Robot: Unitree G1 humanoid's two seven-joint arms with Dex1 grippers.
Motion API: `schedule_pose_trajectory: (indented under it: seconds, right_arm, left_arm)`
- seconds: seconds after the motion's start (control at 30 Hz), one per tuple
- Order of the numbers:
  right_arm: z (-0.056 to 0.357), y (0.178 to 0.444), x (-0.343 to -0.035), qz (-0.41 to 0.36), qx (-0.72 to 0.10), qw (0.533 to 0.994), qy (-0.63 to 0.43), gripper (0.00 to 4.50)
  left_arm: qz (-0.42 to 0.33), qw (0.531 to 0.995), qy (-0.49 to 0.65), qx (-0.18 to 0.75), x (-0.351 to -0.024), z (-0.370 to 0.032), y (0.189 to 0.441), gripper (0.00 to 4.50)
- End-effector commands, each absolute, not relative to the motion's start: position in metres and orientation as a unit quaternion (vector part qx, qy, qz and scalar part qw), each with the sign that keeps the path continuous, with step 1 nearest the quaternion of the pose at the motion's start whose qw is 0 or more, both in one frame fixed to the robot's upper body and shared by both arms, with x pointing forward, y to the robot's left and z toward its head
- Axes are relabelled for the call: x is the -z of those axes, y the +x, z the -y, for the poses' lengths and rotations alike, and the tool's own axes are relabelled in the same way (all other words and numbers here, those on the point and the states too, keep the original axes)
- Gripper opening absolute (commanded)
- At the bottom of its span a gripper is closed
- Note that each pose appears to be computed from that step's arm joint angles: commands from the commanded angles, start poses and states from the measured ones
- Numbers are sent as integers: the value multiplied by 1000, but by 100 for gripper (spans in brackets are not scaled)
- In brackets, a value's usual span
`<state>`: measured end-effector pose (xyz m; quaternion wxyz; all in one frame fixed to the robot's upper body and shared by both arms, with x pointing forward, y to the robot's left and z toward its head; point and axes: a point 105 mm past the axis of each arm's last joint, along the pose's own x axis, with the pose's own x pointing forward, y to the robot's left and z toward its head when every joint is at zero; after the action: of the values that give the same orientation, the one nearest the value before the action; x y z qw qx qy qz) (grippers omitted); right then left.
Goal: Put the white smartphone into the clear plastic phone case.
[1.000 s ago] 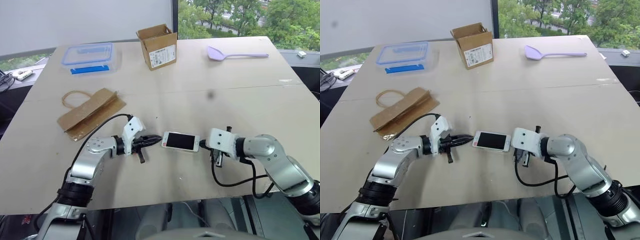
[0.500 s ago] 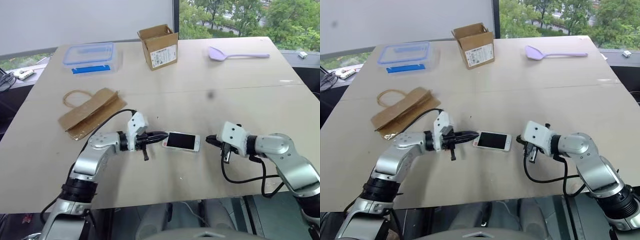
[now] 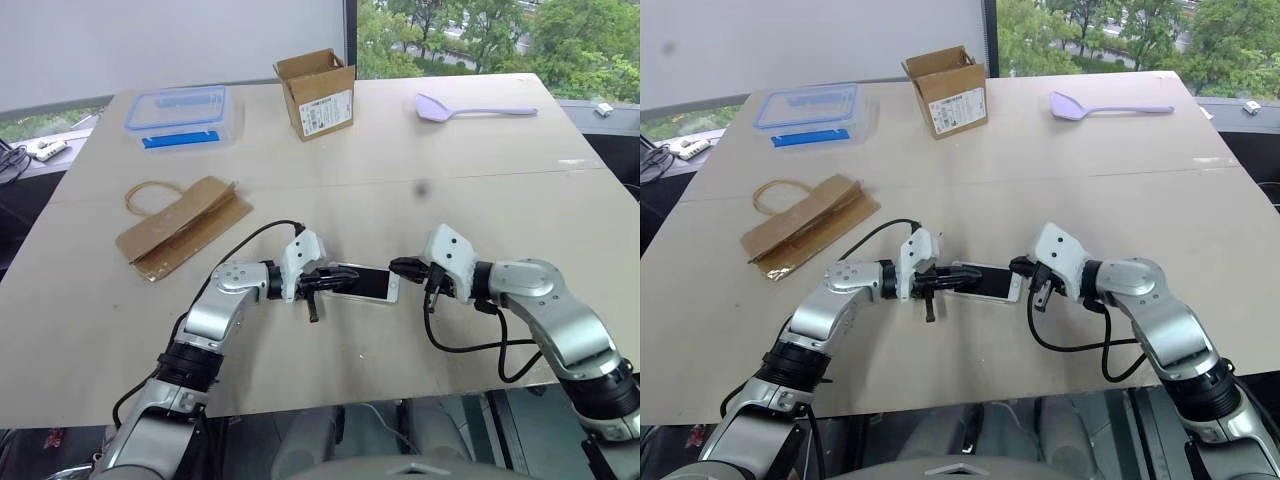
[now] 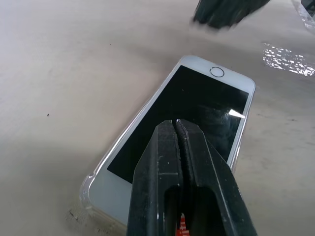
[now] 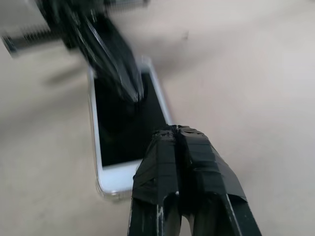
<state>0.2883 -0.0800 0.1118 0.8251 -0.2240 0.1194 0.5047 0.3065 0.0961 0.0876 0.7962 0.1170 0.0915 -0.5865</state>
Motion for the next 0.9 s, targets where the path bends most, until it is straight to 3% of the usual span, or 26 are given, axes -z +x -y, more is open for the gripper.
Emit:
schedule_pose_trajectory:
  seconds: [0.03,0.3,0.43,0.67,0.9]
  right_arm:
    - [87,282,-86,-175,-522,797,-250,0]
    - [105,271,-38,-304,-544,731,-278,0]
    - [99,280,-32,-332,-543,728,-255,0]
    - [98,262,-2,-397,-581,656,-272,0]
    - [107,262,22,-413,-569,644,-301,0]
  left_arm:
    - [-103,795,126,584,-81,-98,302,9]
    - [-102,803,123,574,-79,-99,295,9]
    - [-102,805,123,572,-79,-98,293,9]
    - [-104,807,124,568,-78,-97,291,9]
    - [-115,810,129,560,-70,-99,291,9]
